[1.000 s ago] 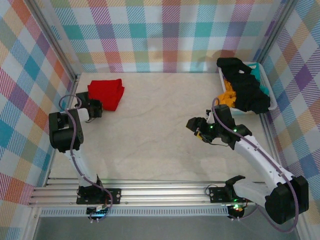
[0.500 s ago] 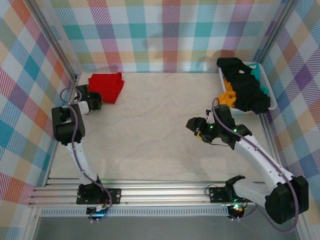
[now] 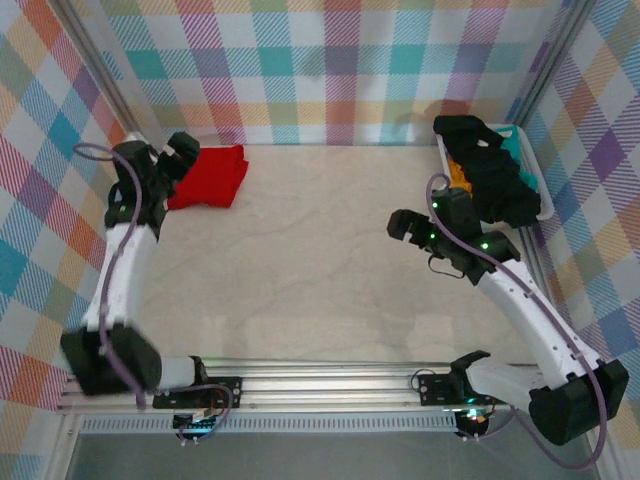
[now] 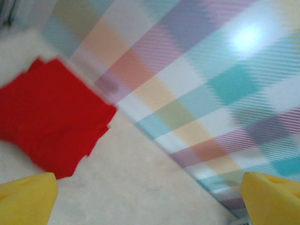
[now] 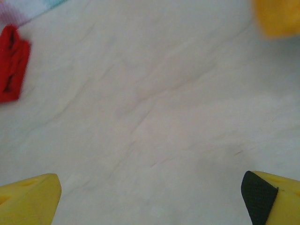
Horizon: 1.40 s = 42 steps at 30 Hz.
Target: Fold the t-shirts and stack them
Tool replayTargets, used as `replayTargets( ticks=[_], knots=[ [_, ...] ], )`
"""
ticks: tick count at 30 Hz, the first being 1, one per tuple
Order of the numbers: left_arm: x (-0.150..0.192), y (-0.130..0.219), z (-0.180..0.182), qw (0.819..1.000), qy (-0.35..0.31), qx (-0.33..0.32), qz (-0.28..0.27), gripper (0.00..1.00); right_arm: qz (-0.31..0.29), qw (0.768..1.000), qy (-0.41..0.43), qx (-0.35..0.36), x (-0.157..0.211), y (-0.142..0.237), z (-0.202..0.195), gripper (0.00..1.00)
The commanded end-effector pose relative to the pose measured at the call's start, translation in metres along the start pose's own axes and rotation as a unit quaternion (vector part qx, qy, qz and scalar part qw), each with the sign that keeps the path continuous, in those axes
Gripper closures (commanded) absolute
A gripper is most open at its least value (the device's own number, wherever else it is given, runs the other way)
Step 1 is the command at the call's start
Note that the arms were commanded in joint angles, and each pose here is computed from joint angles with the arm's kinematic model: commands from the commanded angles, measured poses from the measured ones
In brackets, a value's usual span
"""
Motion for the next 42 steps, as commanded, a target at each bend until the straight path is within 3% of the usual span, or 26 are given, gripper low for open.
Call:
replayTargets(
  ticks=[1,3,5,7,10,15,18,23,26,29,31,42],
  knots=[
    [0.02,0.031,0.062,0.979,-0.095,-0.166,-0.072,0.0,-0.1,0.984,0.095,0.114,-0.011,-0.003,-0.03,0.0],
    [0.032,0.031,0.085,0.974,-0.142,-0.134,-0.113,0.0,-0.188,0.961,0.17,0.115,-0.007,-0.025,-0.033,0.0],
    [0.052,0.02,0.11,0.963,-0.22,-0.119,-0.097,0.0,-0.213,0.951,0.189,0.122,0.004,-0.042,-0.044,0.0],
    [0.071,0.007,0.137,0.952,-0.268,-0.134,-0.059,0.0,-0.181,0.958,0.194,0.108,0.018,-0.066,-0.056,0.0],
    [0.094,-0.011,0.162,0.957,-0.265,-0.116,-0.033,0.0,-0.139,0.967,0.187,0.1,0.035,-0.092,-0.072,0.0],
    [0.111,-0.032,0.188,0.954,-0.278,-0.102,-0.038,0.0,-0.173,0.973,0.137,0.064,0.056,-0.12,-0.098,0.0],
    [0.122,-0.047,0.204,0.952,-0.286,-0.111,-0.016,0.0,-0.169,0.97,0.168,0.046,0.052,-0.13,-0.098,0.0],
    [0.137,-0.048,0.208,0.946,-0.313,-0.09,-0.012,0.0,-0.209,0.962,0.171,0.035,0.058,-0.142,-0.11,0.0],
    [0.154,-0.044,0.214,0.94,-0.338,-0.03,-0.037,0.0,-0.231,0.956,0.177,0.031,0.066,-0.143,-0.109,0.0],
    [0.153,-0.051,0.214,0.939,-0.338,-0.062,-0.022,0.0,-0.224,0.958,0.177,0.03,0.063,-0.146,-0.11,0.0],
    [0.151,-0.058,0.215,0.936,-0.336,-0.105,-0.004,0.0,-0.201,0.966,0.145,0.07,0.06,-0.15,-0.12,0.0],
    [0.151,-0.058,0.213,0.937,-0.336,-0.094,-0.015,0.0,-0.188,0.968,0.145,0.084,0.057,-0.153,-0.12,0.0]
  ],
)
Point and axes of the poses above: each hand's point on the last joint's axis, 136 mm out from that joint toward the fingers, its own y axis back along the fingers, its own z axis along the line the jaws close on, x = y × z, the point moved 7 cm from there along y, back along the fingers, and after that the axes turned 15 degrees about y, right-handed, at the moved point
